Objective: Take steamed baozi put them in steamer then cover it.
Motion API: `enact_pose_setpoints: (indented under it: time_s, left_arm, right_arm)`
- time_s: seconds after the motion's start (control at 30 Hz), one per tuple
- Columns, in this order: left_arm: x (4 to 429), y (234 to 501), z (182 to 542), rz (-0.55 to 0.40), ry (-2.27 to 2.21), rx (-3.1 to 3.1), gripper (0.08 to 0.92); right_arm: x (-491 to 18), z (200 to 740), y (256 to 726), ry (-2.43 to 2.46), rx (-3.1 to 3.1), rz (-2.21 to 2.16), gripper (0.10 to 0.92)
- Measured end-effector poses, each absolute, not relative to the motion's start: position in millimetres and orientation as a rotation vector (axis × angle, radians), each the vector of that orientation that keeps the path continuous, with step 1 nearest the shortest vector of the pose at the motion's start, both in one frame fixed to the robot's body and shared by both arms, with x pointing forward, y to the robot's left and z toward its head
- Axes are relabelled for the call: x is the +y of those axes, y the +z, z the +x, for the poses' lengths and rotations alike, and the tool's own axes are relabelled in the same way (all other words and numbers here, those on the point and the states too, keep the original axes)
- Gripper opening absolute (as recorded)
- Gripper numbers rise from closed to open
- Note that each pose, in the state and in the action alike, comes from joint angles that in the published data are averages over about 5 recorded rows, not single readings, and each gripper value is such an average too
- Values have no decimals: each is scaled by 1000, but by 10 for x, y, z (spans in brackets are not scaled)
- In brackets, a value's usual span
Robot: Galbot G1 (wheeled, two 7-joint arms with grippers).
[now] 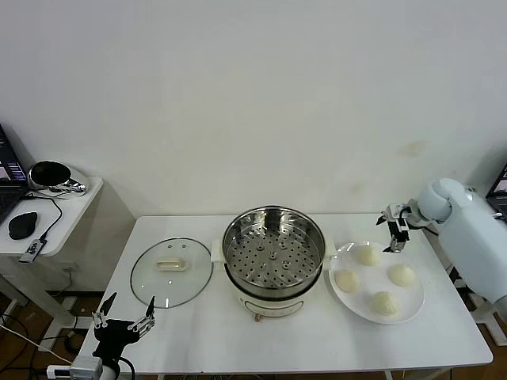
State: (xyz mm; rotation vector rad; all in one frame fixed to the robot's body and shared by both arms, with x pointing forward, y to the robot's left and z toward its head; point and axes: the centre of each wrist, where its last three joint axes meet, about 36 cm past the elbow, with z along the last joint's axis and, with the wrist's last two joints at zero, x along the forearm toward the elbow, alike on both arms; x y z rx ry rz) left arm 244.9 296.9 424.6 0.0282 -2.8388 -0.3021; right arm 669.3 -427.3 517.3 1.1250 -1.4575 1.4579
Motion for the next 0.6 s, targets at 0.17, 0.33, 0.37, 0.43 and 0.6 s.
enact_pose_setpoints:
  time_s: [0.17, 0.33, 0.37, 0.43, 0.6]
  left_arm:
    - [2967, 4241, 2447, 32, -298, -2838, 823]
    - [2975, 4229, 2451, 32, -298, -2835, 823]
    - [2978, 4229, 2451, 32, -297, -2835, 823]
    - [2985, 4226, 2451, 31, -297, -2834, 823]
    - [3005, 4209, 2458, 31, -296, -2830, 823]
  right_arm:
    - [-4245, 6741, 5036, 1440, -1436, 1139, 823]
    - [-4220, 6780, 4934, 1430, -1436, 1139, 823]
    - [-4216, 6789, 4922, 1430, -1436, 1137, 823]
    - [-4211, 6804, 4899, 1429, -1437, 1135, 823]
    - [-4207, 6830, 4830, 1418, -1436, 1134, 823]
